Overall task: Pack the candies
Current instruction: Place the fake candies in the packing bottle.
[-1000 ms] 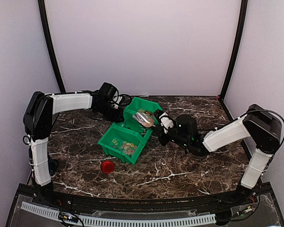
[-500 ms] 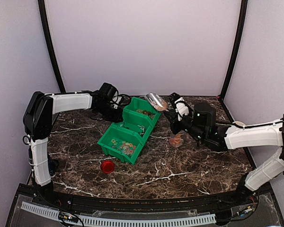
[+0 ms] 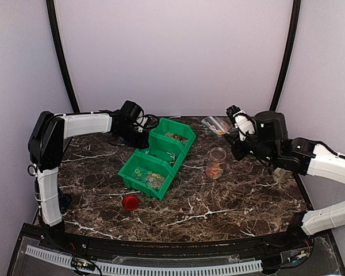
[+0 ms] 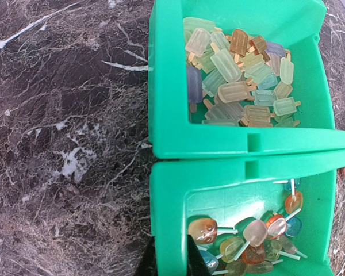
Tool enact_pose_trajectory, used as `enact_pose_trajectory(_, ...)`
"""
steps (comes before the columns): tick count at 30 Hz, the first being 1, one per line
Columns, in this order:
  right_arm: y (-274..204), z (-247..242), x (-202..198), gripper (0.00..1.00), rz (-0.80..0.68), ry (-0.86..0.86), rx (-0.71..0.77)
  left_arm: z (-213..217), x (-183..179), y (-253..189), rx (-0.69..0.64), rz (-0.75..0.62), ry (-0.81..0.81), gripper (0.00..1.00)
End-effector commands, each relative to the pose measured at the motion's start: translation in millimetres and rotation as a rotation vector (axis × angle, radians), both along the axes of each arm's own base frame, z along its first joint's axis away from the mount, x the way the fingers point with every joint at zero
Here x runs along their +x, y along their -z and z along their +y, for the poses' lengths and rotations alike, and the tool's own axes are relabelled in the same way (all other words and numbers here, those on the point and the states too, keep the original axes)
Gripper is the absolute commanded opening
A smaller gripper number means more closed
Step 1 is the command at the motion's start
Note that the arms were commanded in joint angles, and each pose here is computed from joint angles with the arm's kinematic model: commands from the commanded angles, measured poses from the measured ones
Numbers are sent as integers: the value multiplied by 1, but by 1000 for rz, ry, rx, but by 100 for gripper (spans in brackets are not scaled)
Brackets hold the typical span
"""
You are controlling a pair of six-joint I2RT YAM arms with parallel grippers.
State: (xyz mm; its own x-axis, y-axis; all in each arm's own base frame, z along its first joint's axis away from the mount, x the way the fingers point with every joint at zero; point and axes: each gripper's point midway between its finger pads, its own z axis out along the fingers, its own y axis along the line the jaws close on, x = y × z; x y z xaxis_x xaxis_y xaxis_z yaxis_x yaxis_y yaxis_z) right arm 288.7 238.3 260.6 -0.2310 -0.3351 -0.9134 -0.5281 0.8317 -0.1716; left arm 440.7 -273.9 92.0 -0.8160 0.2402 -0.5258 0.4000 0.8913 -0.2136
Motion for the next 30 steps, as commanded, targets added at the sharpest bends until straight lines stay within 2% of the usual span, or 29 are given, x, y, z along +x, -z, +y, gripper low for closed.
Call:
enact_pose_trajectory(1, 9, -31, -14, 0, 107, 81, -63, -11, 8, -77, -134, -146, 16, 0)
enact_pose_trajectory(9, 29, -38, -35, 0, 270, 86, -126, -11, 7, -78, -141, -144, 16, 0)
enact_pose_trajectory(30, 43, -44, -42, 0, 421, 120, -258, -11, 5, -78, -148, -142, 16, 0)
